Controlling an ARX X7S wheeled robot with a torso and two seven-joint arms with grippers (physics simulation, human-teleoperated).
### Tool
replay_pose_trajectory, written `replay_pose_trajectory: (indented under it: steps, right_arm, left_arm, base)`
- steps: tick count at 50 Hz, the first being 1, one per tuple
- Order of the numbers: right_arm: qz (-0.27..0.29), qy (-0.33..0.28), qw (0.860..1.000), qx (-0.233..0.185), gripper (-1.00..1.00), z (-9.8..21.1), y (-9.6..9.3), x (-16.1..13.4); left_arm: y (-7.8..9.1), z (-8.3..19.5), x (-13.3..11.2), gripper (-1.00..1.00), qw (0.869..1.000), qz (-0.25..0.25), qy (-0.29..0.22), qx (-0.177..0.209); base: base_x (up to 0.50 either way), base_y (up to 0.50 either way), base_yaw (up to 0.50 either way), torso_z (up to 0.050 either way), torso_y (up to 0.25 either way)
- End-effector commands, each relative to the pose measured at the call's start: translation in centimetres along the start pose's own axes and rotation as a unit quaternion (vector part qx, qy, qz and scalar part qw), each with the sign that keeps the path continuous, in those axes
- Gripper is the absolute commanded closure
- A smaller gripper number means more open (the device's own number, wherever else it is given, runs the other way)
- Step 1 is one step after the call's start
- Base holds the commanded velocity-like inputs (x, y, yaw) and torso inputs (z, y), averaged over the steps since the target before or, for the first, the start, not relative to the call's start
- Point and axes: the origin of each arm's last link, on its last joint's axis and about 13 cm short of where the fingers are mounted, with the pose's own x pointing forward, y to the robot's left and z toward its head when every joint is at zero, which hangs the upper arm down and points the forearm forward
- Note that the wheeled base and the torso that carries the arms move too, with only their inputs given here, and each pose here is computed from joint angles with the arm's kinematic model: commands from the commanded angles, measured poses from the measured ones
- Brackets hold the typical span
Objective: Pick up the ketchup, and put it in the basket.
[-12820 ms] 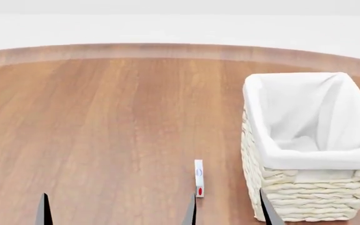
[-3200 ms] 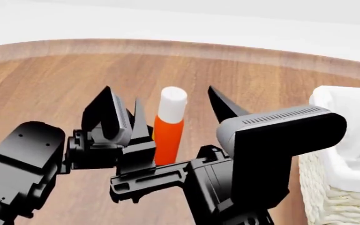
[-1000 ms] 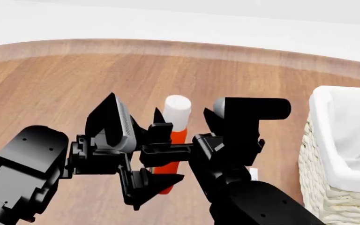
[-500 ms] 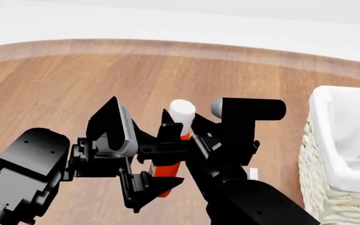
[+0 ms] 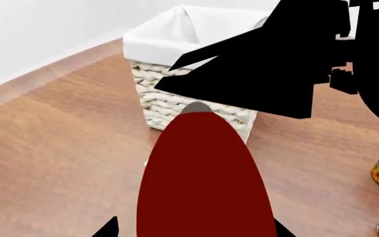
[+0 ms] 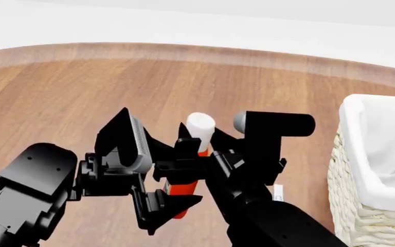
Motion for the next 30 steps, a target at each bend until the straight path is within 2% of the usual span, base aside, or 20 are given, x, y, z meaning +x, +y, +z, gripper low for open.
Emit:
replay_pose_trajectory:
  steps: [1,12,30]
  right_arm:
    - [0.000,-0.006,1.000,-0.008,1.00,0.1,0.0,0.1]
    - [-0.019,-0.022,1.000,-0.011,1.00,0.6,-0.7,0.4]
    - [-0.068,-0.053,0.996,0.002,1.00,1.7,-2.8,-0.1]
  left_arm:
    - [-0.1,-0.2,0.0,-1.00,1.000,0.004,-0.003,-0.002]
    - [-0.2,-0.6,0.0,-1.00,1.000,0.005,0.006,0.000]
    - [-0.1,-0.7,-0.2,-1.00,1.000,0.010,0.012,0.004]
  base:
    - [0.00,0.00,0.00,0.000,0.000]
    - [0.00,0.00,0.00,0.000,0.000]
    - [0.00,0.00,0.00,0.001,0.001]
